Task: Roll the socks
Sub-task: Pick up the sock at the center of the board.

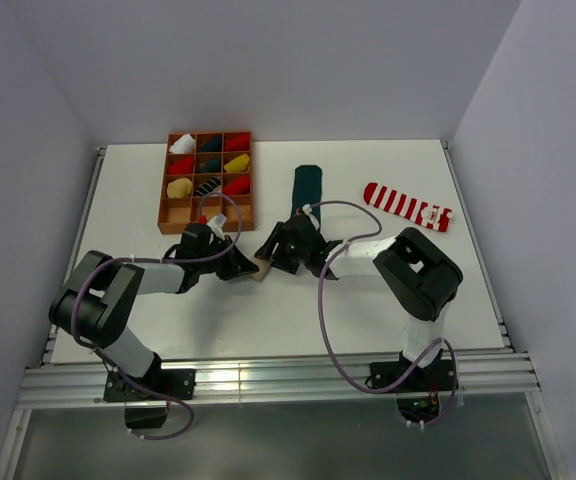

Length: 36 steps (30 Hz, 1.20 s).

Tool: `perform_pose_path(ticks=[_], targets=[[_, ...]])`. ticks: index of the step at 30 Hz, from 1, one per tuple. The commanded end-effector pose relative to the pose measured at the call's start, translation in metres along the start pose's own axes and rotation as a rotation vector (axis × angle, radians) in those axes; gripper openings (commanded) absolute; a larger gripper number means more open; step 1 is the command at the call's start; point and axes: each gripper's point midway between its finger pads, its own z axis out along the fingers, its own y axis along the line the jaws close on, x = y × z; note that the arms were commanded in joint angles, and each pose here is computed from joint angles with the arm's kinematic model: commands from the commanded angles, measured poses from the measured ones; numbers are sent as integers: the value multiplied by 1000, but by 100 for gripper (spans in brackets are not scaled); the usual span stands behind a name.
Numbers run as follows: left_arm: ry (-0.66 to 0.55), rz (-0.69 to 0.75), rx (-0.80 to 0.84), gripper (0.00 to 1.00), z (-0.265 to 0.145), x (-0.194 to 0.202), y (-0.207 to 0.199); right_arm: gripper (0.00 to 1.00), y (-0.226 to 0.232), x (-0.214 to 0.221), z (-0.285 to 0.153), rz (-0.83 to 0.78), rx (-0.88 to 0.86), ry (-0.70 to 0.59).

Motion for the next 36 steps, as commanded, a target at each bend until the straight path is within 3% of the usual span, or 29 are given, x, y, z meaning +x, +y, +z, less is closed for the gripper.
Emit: perform_pose_path(ticks=[1, 11, 17, 22, 23, 26, 29, 30, 33, 36], targets=[[138, -82, -125, 1, -3, 45, 42, 67, 8, -11, 7, 7, -6, -37], [155, -103, -134, 1, -1, 52, 50, 59, 3, -13, 10, 13, 28, -39], [170, -114, -126, 1, -3, 58, 52, 42, -4, -10, 15, -3, 70, -20], [192, -132, -111, 1, -3, 66, 54, 17, -10, -13, 14, -19, 123, -27], [193, -138, -109, 1, -3, 67, 53, 8, -14, -12, 13, -25, 143, -22], [183, -136, -104, 1, -5, 66, 52, 0, -17, -14, 11, -40, 182, -22], [135, -102, -138, 15, -11, 56, 51, 0, -22, -13, 6, -59, 231, -3], [121, -90, -156, 26, -14, 53, 51, 0, -18, -15, 6, -62, 234, -3], [12, -17, -238, 45, -27, 28, 50, 0, -17, -14, 4, -78, 265, 11], [-124, 72, -288, 57, -45, -1, 35, 0, -17, -11, 2, -84, 296, 34]])
